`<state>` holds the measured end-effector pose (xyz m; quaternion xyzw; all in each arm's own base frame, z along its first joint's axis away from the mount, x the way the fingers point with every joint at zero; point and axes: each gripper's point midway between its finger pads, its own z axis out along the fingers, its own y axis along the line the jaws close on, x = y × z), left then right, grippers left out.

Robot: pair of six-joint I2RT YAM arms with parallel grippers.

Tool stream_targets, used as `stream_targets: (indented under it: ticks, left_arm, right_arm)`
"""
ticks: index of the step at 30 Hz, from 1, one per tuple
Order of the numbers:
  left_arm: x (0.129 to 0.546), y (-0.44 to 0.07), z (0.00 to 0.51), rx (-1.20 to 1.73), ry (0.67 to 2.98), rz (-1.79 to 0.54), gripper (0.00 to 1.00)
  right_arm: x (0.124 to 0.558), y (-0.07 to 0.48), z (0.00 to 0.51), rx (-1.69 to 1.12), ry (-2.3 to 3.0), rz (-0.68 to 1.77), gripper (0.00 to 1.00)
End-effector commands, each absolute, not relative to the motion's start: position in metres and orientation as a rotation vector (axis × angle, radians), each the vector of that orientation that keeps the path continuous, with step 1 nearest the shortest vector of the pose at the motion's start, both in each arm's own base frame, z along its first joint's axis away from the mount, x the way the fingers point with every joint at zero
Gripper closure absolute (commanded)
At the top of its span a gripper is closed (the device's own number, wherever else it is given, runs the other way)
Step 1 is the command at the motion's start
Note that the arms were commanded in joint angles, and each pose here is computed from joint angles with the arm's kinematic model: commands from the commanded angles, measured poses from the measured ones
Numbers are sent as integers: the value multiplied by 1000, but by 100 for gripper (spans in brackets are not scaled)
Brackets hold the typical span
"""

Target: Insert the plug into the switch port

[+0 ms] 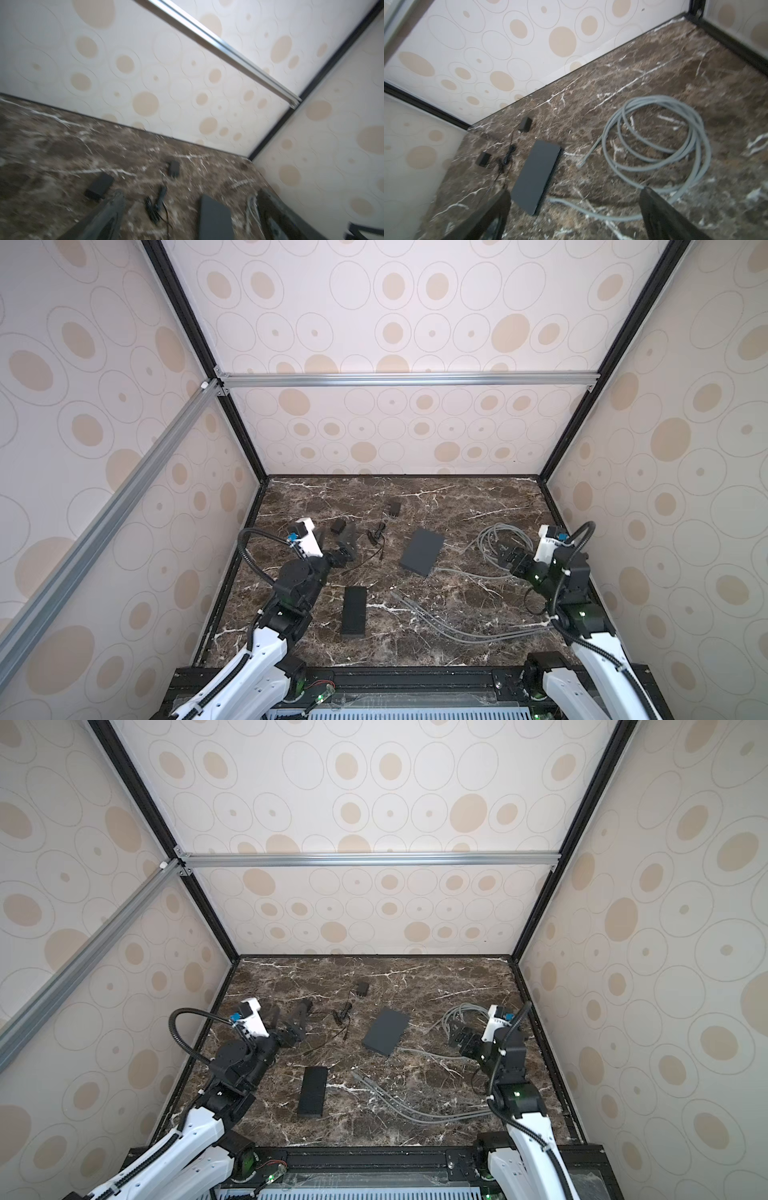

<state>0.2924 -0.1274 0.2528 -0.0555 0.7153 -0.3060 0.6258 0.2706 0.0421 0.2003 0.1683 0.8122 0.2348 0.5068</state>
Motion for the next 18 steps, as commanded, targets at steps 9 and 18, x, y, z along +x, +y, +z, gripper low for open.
stream_targets:
  ticks: [9, 18]
  left_arm:
    - [233, -132, 119, -226, 2273, -727, 2]
    - [257, -118, 76, -322, 2489, -444, 5]
  right_arm:
    - [219, 104, 134, 282, 2407, 799, 0]
    - [206, 160, 116, -150, 2591, 616, 1]
